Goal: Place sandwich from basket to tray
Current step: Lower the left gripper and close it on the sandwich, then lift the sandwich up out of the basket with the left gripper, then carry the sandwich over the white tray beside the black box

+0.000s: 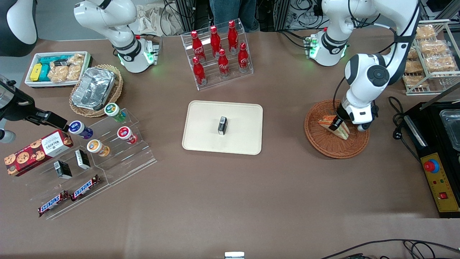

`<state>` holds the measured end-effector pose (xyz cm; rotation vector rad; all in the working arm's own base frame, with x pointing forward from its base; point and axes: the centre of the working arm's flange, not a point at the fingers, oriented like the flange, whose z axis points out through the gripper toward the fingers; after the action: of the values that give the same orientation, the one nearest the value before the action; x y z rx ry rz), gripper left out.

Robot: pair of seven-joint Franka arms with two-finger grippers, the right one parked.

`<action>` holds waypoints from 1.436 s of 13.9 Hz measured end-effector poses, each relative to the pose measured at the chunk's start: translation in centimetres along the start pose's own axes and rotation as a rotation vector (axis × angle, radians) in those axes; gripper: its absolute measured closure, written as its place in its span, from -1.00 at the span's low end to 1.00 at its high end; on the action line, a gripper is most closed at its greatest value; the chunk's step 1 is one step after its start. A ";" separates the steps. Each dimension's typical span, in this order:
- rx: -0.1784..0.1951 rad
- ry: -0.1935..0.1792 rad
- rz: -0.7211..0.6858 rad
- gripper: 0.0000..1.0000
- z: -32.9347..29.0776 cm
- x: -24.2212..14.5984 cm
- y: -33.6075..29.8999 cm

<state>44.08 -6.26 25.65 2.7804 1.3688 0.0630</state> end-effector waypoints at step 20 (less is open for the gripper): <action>0.092 0.092 0.424 0.68 -28.2 -4.0 6.9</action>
<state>45.53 -13.06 54.11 3.1298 0.7895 0.1452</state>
